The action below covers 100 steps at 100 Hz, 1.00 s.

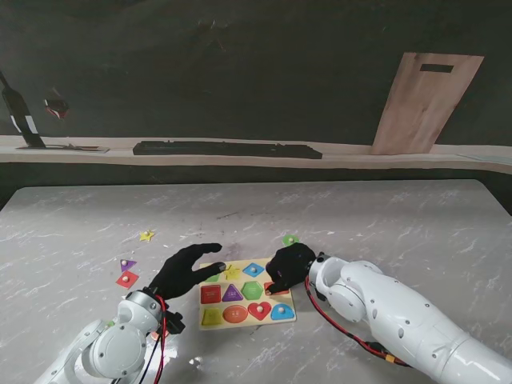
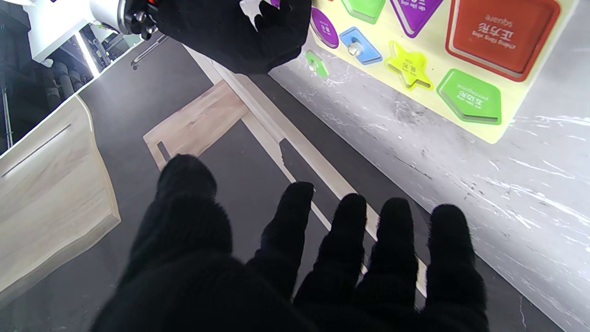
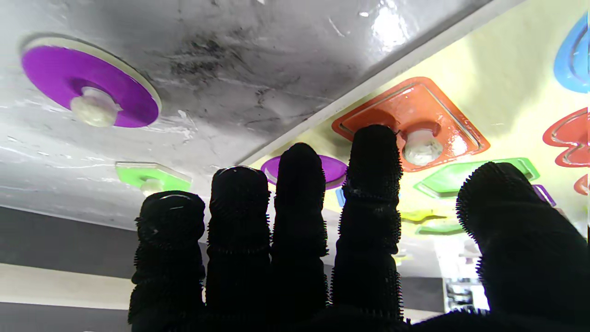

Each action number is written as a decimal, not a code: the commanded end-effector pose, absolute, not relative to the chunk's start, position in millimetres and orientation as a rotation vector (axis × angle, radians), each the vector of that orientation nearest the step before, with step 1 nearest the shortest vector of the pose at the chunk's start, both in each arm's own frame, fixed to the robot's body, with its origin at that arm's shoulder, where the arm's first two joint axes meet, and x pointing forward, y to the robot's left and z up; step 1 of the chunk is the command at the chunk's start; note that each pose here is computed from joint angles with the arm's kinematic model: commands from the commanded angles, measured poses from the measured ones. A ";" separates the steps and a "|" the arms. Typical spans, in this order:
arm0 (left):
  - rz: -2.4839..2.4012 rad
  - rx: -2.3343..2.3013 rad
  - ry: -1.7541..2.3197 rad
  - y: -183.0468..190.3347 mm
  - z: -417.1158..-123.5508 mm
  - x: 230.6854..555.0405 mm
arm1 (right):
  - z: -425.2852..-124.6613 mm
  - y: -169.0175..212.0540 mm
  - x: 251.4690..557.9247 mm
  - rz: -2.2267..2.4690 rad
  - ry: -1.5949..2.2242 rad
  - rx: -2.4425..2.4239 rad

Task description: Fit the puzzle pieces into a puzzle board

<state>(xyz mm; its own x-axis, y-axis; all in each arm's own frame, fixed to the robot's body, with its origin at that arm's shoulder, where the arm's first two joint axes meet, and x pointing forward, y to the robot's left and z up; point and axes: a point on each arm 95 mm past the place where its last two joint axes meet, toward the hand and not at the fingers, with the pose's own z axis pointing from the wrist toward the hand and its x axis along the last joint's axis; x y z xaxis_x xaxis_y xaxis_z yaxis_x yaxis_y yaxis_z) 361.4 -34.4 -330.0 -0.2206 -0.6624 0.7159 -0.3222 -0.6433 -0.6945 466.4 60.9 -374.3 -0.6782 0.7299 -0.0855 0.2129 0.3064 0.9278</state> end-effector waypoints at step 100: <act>-1.945 -1.791 1.182 -36.1 -330.7 361.8 | -354.1 -1.0 492.0 1.457 1.698 0.832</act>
<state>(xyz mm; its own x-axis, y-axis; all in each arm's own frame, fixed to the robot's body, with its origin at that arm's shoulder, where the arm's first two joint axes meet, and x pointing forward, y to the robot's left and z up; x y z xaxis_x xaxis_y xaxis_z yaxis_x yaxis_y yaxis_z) 362.6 -35.3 -329.9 -0.2196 -0.6637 0.7151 -0.3286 -0.6398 -0.6947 486.7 6.9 -356.1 -0.5224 0.8466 -0.1020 0.0073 0.1241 0.9922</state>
